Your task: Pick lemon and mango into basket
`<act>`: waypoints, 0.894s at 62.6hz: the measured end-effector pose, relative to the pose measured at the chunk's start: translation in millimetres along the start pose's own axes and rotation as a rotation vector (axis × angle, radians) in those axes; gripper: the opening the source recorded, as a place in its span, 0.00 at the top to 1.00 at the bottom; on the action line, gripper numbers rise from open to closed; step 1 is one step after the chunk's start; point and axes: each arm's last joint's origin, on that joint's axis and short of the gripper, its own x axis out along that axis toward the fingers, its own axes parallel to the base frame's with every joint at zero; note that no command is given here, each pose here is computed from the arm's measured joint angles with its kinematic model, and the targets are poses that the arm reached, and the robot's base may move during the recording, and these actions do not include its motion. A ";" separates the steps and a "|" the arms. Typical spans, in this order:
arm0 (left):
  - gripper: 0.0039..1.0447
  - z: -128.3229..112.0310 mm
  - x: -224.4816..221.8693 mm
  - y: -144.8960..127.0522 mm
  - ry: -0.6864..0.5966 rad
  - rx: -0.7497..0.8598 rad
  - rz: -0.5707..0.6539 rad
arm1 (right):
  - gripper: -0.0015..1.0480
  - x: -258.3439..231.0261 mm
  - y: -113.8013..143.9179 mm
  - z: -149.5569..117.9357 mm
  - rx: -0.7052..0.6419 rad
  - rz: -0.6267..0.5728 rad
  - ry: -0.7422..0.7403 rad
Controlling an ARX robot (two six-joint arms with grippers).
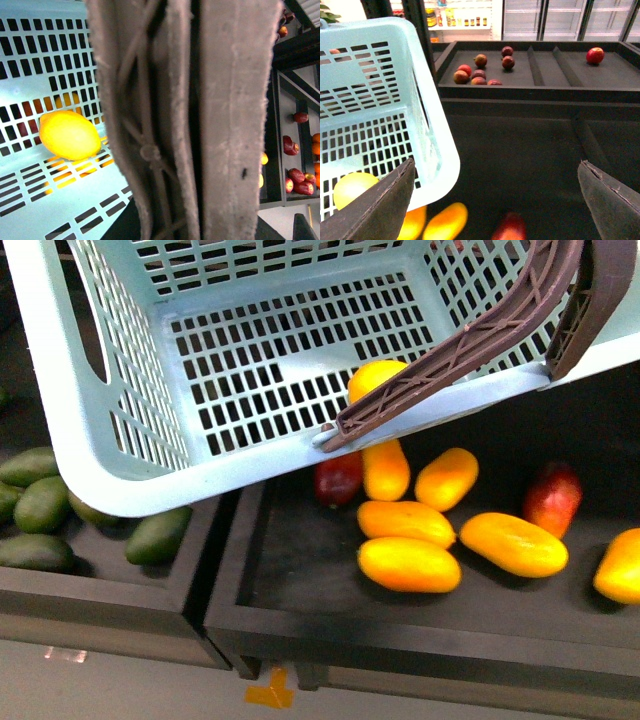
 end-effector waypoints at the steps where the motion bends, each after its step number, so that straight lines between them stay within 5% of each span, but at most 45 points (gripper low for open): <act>1: 0.85 0.1 0.0 0.1 -0.003 0.002 0.003 | 0.08 -0.1 0.0 -0.2 0.000 0.000 0.001; 15: 0.85 7.3 -0.9 6.9 -0.037 -0.007 0.034 | 0.08 0.0 1.1 -0.2 0.003 0.009 0.003; 26: 0.85 4.2 -0.6 3.9 -0.022 0.000 0.020 | 0.08 34.3 -23.1 -0.4 0.265 -0.177 0.487; 38: 0.85 1.3 -0.3 1.1 -0.001 0.001 0.000 | 0.08 97.1 -69.8 -42.8 0.420 -0.268 0.759; 56: 0.85 1.0 -0.2 0.8 -0.009 -0.002 0.007 | 0.08 177.8 -95.8 -116.1 0.489 -0.341 0.942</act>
